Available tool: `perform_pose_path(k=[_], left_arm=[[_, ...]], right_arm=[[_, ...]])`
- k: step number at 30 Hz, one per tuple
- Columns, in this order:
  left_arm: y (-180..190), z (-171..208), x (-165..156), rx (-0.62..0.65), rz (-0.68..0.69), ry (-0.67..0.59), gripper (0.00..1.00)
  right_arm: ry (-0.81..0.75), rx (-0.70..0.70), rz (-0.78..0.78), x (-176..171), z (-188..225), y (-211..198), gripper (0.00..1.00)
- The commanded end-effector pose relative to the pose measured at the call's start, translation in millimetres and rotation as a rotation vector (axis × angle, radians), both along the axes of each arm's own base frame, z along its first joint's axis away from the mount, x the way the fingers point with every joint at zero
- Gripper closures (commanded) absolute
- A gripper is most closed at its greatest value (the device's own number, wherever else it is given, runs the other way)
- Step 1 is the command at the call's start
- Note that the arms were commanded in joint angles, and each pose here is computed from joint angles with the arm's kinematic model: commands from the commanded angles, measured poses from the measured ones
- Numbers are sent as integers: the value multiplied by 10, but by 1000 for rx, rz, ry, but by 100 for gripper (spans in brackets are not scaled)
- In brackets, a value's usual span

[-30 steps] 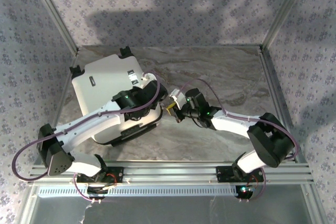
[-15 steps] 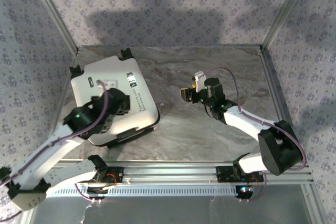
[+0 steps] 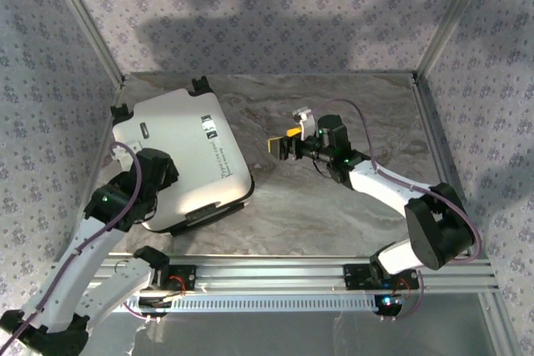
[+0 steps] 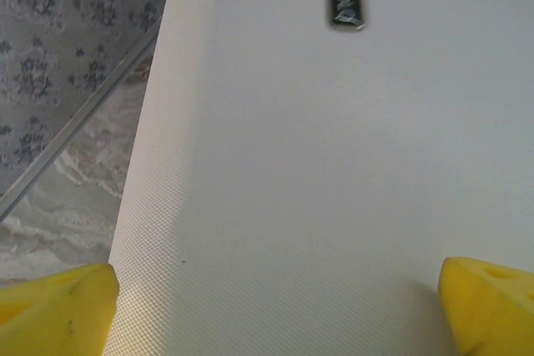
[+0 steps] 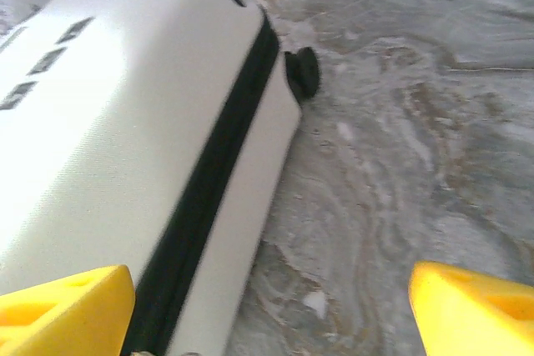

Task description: Pack the luggage

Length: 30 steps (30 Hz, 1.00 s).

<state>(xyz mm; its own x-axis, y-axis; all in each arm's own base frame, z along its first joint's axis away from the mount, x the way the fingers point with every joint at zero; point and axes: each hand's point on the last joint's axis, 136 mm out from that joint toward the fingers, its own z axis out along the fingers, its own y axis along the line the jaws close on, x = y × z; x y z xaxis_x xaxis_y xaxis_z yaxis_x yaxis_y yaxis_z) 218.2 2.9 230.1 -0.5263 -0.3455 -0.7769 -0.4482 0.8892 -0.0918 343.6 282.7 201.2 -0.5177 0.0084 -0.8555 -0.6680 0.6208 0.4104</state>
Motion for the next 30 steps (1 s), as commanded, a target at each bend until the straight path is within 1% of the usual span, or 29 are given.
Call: perform_pose_path(k=[1, 8, 11, 14, 17, 19, 22, 23, 24, 27, 30], left_arm=[[25, -43, 9, -44, 29, -1, 2], [133, -122, -38, -40, 66, 16, 1], [139, -155, -38, -47, 62, 15, 0], [60, -213, -10, -79, 23, 24, 0], [-96, -283, 60, -122, -51, 31, 1], [-315, -368, 126, -188, -148, 44, 2], [-604, -477, 210, -286, -260, 47, 5], [-634, -517, 207, -296, -268, 55, 6], [-688, -515, 252, -313, -282, 33, 6], [-871, -572, 295, -347, -351, 18, 6], [-1081, -609, 332, -342, -430, 30, 6]], right_arm=[[15, 72, 105, -81, 171, 254, 12], [37, 125, 208, -156, 270, 558, 10], [44, 131, 244, -191, 293, 692, 9], [63, 142, 281, -217, 282, 817, 9], [88, 149, 311, -244, 239, 920, 8], [99, 149, 327, -266, 200, 967, 8], [121, 144, 328, -269, 128, 976, 8], [127, 142, 326, -266, 106, 971, 8], [133, 143, 324, -262, 101, 954, 8], [148, 134, 304, -246, 42, 864, 8], [156, 129, 273, -194, 6, 737, 8]])
